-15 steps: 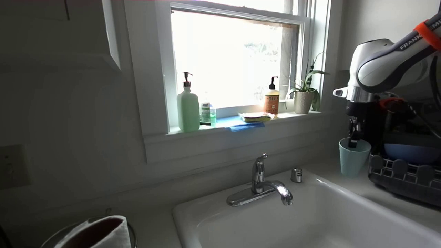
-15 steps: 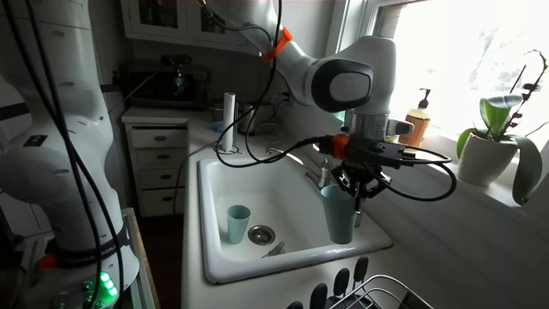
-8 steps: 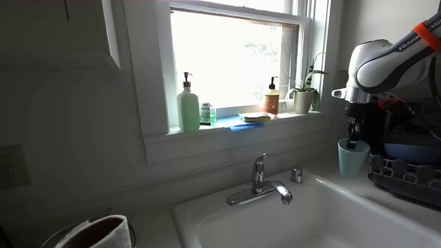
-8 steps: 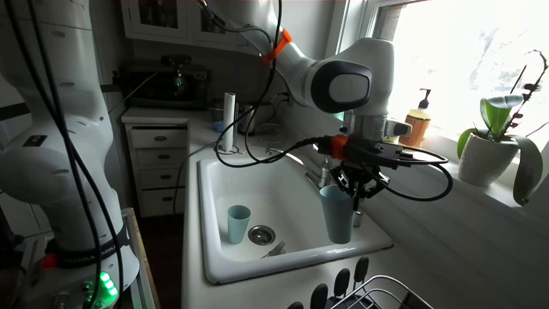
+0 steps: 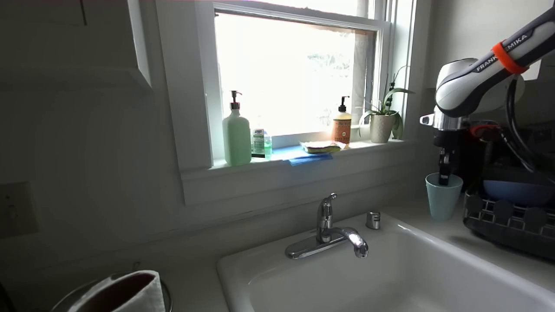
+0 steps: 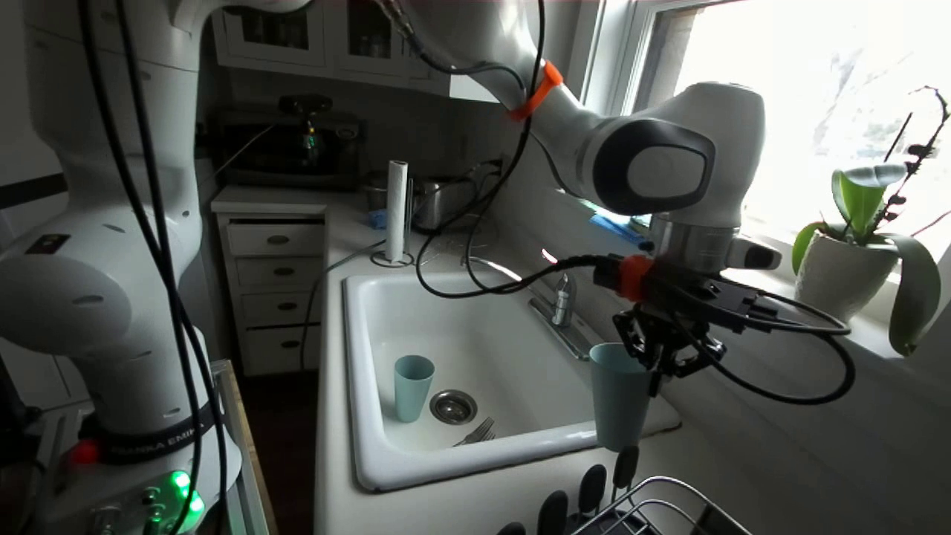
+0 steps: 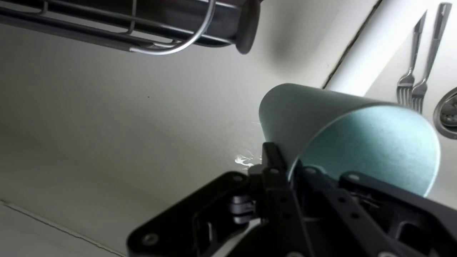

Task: Move the faucet head to the left, pick up the cup on the right and pour its contents into the cup in the sink

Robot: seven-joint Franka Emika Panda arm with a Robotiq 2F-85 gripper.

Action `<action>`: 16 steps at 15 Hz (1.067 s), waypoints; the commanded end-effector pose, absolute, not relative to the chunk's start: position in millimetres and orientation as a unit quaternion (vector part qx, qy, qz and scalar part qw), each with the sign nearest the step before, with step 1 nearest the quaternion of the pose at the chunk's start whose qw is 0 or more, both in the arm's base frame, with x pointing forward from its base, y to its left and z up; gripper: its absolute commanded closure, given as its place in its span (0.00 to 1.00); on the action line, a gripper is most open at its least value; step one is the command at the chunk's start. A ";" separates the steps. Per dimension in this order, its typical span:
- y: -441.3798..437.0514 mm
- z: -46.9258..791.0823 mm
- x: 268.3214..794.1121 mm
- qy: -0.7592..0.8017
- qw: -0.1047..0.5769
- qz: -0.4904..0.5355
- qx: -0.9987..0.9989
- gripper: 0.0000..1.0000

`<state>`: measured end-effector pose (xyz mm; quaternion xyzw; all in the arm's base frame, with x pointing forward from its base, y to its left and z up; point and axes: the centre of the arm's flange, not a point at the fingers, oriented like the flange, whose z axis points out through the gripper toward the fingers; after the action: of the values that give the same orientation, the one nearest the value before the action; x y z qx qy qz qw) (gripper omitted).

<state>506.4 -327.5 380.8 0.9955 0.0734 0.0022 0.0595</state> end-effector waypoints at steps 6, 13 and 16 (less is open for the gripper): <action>-389.4 351.4 553.6 0.041 0.003 -0.008 0.999 0.99; -393.0 326.2 576.7 0.030 -0.018 0.007 0.999 0.99; -394.0 318.2 581.1 0.038 -0.026 0.003 0.999 0.99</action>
<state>568.9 -383.3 319.6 0.9995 0.0321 0.0023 -0.0031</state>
